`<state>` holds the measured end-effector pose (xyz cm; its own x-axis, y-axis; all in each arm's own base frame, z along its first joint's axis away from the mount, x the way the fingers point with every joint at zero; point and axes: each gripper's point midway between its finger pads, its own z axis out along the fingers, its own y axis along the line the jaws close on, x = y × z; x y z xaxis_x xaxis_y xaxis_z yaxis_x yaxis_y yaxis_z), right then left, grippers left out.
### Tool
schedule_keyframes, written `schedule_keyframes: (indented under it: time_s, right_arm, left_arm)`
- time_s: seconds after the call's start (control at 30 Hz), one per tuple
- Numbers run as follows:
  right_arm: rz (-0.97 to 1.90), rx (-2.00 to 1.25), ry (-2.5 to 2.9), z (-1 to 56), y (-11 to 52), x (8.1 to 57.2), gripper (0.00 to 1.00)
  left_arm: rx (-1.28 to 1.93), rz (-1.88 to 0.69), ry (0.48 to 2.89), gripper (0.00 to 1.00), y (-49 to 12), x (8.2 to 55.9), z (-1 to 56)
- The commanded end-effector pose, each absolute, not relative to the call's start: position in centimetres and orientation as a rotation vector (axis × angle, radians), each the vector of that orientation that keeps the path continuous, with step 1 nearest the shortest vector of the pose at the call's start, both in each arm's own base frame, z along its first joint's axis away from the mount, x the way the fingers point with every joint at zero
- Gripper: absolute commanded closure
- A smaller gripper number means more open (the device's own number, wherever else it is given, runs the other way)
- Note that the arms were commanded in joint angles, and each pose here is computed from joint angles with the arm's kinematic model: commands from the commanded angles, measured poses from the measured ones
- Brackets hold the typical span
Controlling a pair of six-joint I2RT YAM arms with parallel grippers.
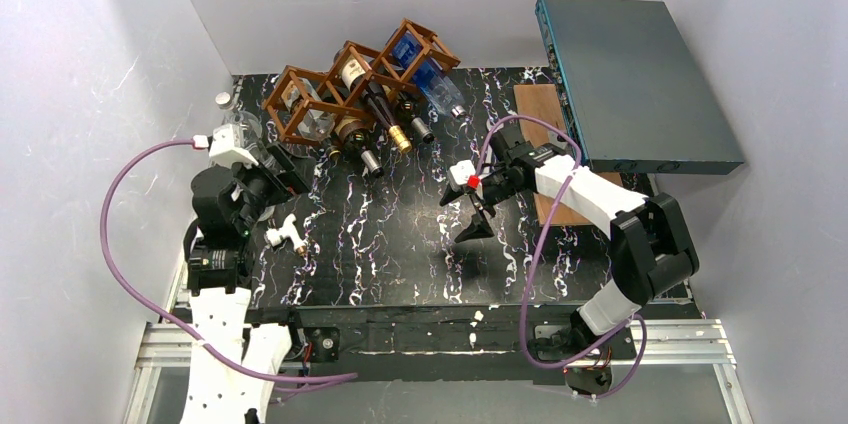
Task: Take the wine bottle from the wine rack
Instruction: Pick up the wine bottle from the wine rack.
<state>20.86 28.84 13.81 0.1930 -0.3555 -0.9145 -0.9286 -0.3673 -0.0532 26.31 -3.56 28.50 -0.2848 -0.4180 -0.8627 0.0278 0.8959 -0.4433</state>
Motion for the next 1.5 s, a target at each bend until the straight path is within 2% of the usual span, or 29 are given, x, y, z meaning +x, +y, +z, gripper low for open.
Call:
schedule_keyframes:
  time_s: [0.0,0.27,0.6,0.7,0.93,1.47]
  right_arm:
    - [1.064,-1.805,1.163,16.8,29.0,21.8,0.02]
    - [0.994,-1.780,1.279,17.7,28.2,21.6,0.02]
    - [0.910,-1.729,1.456,18.3,27.2,21.8,0.02]
    - [0.920,-1.713,1.475,18.0,26.9,21.4,0.02]
    - [0.949,-1.707,1.488,16.5,26.8,20.7,0.01]
    - [0.915,-1.723,1.520,14.7,26.3,21.1,0.02]
  left_arm:
    - [-0.240,-0.518,1.833,0.02,-5.3,25.7,29.4]
    - [-0.204,-0.593,1.886,0.02,-8.0,26.2,29.0]
    - [-0.252,-0.522,1.952,0.02,-9.0,27.9,28.0]
    - [-0.329,-0.395,1.999,0.02,-8.5,29.2,27.1]
    - [-0.432,-0.128,1.946,0.02,-7.1,30.9,27.0]
    - [-0.450,0.032,1.880,0.02,-7.2,35.9,25.2]
